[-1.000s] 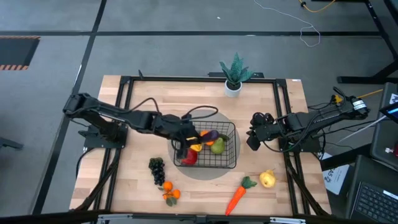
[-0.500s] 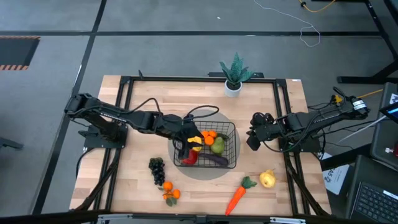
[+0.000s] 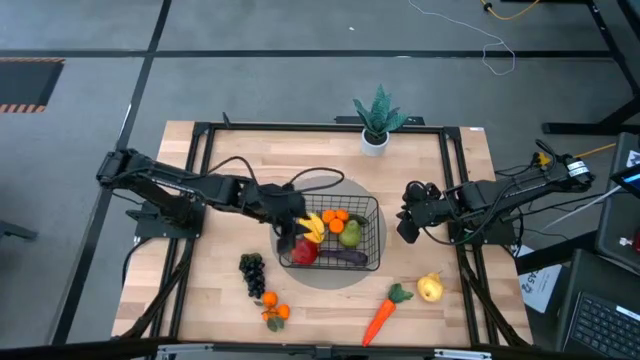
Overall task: Build produce basket
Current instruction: Put the grapes into the black wire basket
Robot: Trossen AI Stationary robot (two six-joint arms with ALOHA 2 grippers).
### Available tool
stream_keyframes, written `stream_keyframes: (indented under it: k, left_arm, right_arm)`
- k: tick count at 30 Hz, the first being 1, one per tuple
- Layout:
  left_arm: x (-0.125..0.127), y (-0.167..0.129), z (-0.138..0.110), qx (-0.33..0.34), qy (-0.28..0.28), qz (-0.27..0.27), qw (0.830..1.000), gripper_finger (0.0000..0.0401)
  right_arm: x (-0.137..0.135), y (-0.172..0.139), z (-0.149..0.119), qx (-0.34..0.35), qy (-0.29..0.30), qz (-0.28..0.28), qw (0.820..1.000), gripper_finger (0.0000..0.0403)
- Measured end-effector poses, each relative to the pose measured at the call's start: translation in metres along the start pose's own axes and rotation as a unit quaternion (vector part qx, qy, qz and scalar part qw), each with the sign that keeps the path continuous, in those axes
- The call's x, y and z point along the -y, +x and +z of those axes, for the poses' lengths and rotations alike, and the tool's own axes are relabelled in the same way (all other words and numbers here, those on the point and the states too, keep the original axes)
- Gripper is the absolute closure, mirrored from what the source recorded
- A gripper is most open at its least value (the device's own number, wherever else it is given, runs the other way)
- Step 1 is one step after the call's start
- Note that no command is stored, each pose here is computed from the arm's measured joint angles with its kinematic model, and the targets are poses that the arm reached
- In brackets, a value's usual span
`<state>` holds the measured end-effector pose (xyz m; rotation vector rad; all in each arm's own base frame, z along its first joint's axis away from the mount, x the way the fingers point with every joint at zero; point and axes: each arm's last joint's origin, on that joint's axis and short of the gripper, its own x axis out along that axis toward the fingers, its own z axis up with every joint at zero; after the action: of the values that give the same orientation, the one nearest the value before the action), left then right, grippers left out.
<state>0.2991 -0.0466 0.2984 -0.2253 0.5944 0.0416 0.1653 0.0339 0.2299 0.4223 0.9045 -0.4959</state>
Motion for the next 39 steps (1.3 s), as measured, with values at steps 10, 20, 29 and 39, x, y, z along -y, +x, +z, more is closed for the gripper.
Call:
stream_keyframes:
  k: [10,20,29,39]
  left_arm:
    - [0.027,-0.042,-0.054,-0.263,-0.129,-0.011,0.956,0.0242]
    - [0.066,-0.039,-0.085,-0.287,-0.119,0.044,0.949,0.0242]
    - [0.093,-0.009,-0.122,-0.341,-0.069,0.071,0.935,0.0242]
    - [0.096,0.048,-0.171,-0.371,-0.143,0.201,0.895,0.0242]
  right_arm:
    - [0.000,0.000,0.000,0.000,-0.011,-0.001,1.000,0.0257]
    - [0.000,0.000,0.000,0.000,-0.012,0.000,1.000,0.0257]
    - [0.000,0.000,0.000,0.000,-0.012,0.000,1.000,0.0257]
    - [0.000,0.000,0.000,0.000,-0.028,0.000,1.000,0.0257]
